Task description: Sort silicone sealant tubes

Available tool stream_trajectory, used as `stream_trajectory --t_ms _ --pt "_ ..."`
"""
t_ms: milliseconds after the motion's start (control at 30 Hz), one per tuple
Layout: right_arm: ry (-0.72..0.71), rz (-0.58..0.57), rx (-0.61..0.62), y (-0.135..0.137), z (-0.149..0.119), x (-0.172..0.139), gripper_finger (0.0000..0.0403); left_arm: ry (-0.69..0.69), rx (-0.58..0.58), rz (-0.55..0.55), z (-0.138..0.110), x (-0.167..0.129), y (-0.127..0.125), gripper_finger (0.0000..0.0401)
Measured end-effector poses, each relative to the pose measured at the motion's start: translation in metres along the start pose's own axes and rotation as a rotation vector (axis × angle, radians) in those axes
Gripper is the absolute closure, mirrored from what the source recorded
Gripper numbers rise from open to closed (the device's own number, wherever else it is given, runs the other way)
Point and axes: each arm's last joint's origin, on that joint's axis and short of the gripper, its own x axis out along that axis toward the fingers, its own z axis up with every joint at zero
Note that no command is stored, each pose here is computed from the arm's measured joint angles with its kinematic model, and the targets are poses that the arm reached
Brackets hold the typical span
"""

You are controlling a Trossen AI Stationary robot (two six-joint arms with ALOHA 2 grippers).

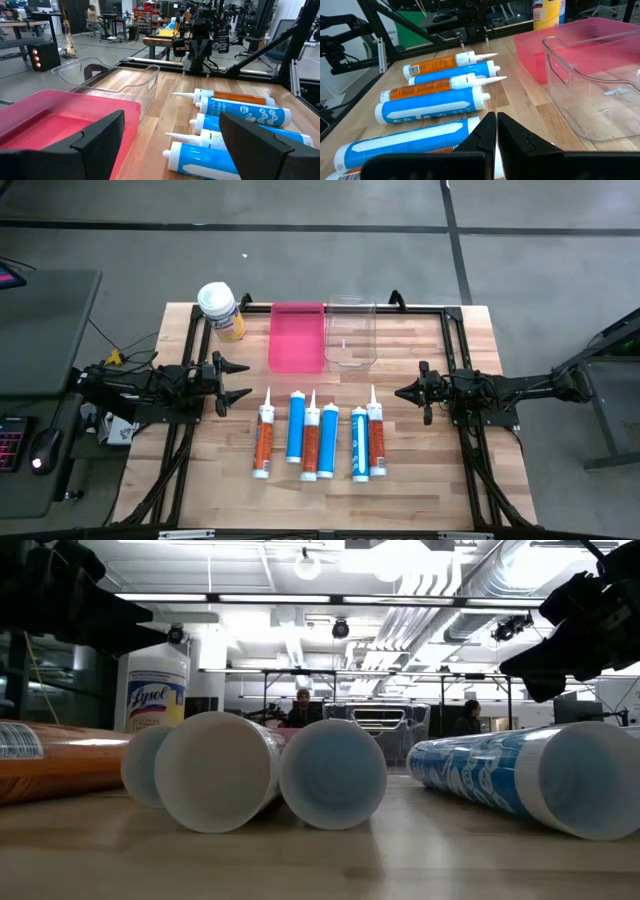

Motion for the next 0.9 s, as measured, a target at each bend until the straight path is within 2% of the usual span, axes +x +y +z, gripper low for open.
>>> stream_trajectory --t_ms 500,633,700,800,900 --pt "0.0 0.0 0.0 0.0 0.0 0.0 0.0391 0.0 0.0 0.0 0.0 0.0 0.0 0.0082" --pt "-0.012 -0.039 -0.112 -0.001 0.0008 0.0 0.0391 0.0 0.0 0.0 0.0 0.0 0.0 0.0082" --pt "-0.02 -0.053 -0.115 -0.0013 0.0015 -0.0001 0.0391 0.0 0.0 0.0 0.0 0.0 0.0 0.0082" --pt "-0.038 -0.053 0.002 -0.0012 0.0027 -0.0001 0.0391 0.0 0.0 0.0 0.0 0.0 0.0 0.0082" --pt "-0.057 -0.054 0.249 -0.0012 0.0038 -0.0002 0.0391 0.0 0.0 0.0 0.0 0.0 0.0 0.0082"
